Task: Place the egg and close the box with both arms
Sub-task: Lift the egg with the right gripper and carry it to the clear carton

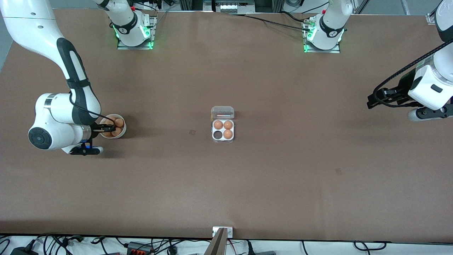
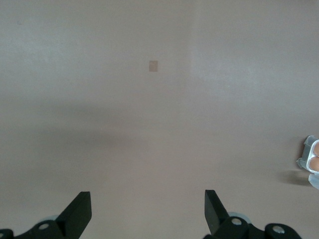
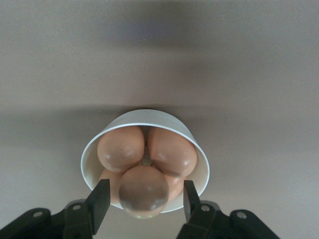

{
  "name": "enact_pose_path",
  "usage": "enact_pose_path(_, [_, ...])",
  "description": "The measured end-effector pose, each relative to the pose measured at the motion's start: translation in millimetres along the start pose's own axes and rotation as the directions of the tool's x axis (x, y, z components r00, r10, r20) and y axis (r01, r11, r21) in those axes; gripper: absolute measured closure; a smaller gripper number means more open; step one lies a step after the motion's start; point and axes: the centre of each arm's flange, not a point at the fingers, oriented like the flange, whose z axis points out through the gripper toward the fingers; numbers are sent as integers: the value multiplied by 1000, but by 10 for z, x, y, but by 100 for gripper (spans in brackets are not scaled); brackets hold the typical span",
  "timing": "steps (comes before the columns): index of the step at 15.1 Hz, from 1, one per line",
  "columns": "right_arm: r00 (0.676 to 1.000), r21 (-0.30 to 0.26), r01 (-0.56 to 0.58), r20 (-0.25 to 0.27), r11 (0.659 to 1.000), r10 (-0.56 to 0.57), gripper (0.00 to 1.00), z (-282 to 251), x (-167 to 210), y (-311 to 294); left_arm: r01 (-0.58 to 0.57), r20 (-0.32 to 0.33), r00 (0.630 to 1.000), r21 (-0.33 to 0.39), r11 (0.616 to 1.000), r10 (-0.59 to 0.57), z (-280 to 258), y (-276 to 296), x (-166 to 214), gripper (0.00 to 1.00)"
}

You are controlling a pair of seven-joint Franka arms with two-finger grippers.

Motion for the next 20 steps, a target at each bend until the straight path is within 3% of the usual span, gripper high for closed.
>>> enact_pose_path(3, [1000, 1, -1, 10, 1000, 1, 56, 5, -11, 0, 1, 4, 1000, -8, 1000, -1, 1, 6, -3, 0])
enact_pose_path(9, [1000, 1, 0, 4, 1000, 0, 56, -86, -6, 0, 2, 12, 1000, -17, 1000, -2, 7, 8, -11, 0])
enact_pose_path(13, [1000, 20, -2, -2, 1000, 2, 56, -608, -45, -23, 2, 15, 1000, -16, 1000, -2, 9, 7, -13, 0])
enact_pose_path(17, [995, 92, 64, -88, 994, -56, 56, -1248, -86, -502, 3, 16, 1000, -16, 1000, -2, 11, 3, -13, 0])
enact_pose_path(20, [967, 63, 173, -199, 983, -157, 56, -1410, -73, -1372, 5, 18, 1000, -19, 1000, -4, 15, -4, -10, 0])
